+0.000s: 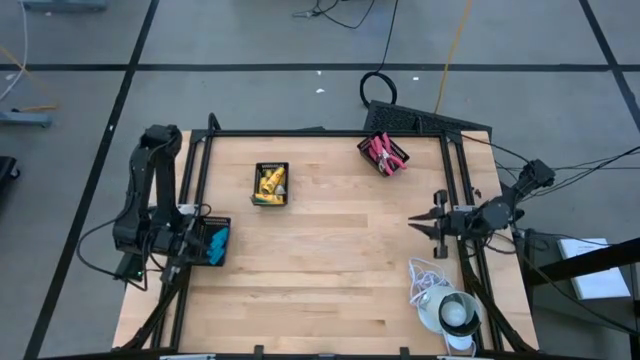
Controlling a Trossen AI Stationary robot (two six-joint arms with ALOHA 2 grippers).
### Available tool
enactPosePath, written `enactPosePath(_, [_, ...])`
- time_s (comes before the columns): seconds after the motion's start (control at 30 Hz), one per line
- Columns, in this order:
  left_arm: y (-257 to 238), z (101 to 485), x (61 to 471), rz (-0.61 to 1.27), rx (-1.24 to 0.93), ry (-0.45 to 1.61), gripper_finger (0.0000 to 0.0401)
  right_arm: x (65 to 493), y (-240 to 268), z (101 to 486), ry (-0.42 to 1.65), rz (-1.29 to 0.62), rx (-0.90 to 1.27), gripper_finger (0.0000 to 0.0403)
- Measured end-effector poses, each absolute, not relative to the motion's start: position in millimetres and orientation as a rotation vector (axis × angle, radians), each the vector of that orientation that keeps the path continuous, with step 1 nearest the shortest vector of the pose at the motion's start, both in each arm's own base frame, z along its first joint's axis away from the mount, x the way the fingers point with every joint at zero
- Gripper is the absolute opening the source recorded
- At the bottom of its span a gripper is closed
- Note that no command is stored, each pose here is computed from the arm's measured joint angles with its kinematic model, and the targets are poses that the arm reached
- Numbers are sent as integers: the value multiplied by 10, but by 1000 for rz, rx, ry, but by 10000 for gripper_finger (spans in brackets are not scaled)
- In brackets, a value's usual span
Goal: Pick & Place School Supplies
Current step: Return to Home Position
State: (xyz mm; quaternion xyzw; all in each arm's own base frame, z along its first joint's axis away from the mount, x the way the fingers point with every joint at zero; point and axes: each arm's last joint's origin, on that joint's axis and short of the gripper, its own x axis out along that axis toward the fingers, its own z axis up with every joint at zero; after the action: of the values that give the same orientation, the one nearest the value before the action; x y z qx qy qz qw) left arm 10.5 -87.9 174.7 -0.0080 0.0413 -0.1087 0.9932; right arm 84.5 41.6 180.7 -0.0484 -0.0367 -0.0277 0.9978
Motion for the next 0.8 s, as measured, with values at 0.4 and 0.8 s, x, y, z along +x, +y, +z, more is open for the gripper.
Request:
enactPosePath(0.4, [-883, 1747, 88, -237, -6, 84, 127, 835, 404, 1897, -175, -86, -154, 54])
enactPosePath(0.8, [-881, 1748, 89, -238, 32, 74, 127, 847, 416, 1823, -118, -56, -33, 54])
